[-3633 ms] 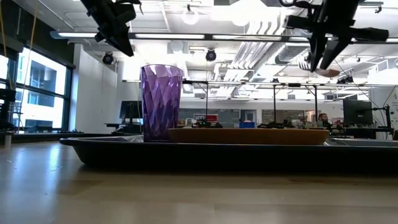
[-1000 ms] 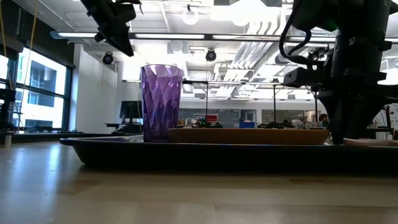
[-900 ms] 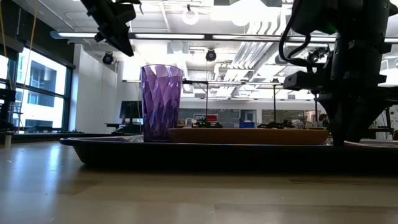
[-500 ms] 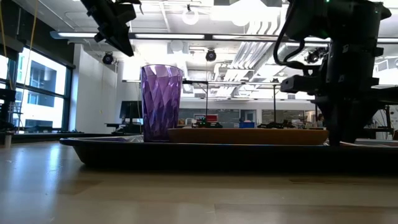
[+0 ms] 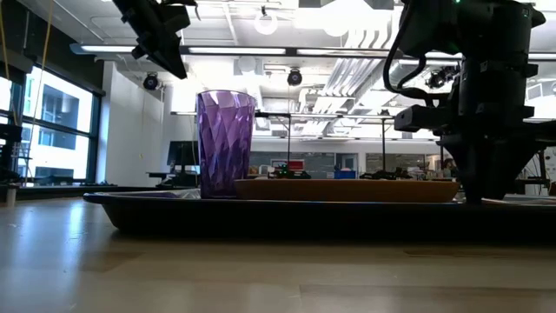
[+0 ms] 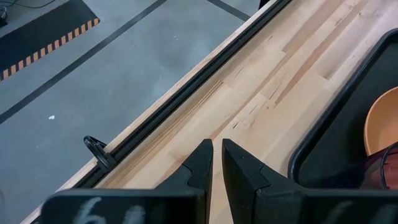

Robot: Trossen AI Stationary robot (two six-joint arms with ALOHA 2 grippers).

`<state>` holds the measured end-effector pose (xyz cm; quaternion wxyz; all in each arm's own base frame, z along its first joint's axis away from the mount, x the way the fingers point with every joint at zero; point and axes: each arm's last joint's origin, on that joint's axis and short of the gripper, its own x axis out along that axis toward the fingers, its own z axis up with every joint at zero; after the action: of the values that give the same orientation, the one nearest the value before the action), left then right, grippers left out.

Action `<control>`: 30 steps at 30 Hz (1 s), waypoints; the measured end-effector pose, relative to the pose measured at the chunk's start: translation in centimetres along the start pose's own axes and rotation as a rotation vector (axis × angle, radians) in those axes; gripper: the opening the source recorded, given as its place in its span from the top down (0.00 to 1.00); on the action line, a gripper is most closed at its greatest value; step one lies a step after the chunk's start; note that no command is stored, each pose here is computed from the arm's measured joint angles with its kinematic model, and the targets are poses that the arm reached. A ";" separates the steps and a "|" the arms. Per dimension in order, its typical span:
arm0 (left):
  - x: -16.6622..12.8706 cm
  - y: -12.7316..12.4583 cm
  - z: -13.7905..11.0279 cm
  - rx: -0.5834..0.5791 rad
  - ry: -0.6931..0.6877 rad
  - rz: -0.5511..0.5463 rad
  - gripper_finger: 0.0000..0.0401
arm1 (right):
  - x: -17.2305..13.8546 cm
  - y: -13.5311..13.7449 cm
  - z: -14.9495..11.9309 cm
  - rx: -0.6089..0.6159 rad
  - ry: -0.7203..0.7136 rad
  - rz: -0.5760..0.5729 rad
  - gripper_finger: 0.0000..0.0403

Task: Pick and place plate/cup/fork/spoon on tray
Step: Put the orange fork on the black serving tray between the orange plate and orange spoon

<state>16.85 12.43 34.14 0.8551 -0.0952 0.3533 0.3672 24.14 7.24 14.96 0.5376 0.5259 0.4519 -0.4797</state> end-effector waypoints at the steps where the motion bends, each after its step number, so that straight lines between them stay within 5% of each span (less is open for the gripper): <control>1: 0.0 0.0 0.0 0.000 0.000 0.000 0.94 | 0.0 0.0 0.0 0.003 0.000 0.001 0.90; 30: 0.0 0.0 0.0 0.019 0.000 0.000 0.94 | 0.0 0.0 -0.1 0.005 0.027 -0.001 0.80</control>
<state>16.85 12.43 34.14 0.8560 -0.0871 0.3568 0.3639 24.18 7.34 14.95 0.5297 0.5335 0.4583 -0.4741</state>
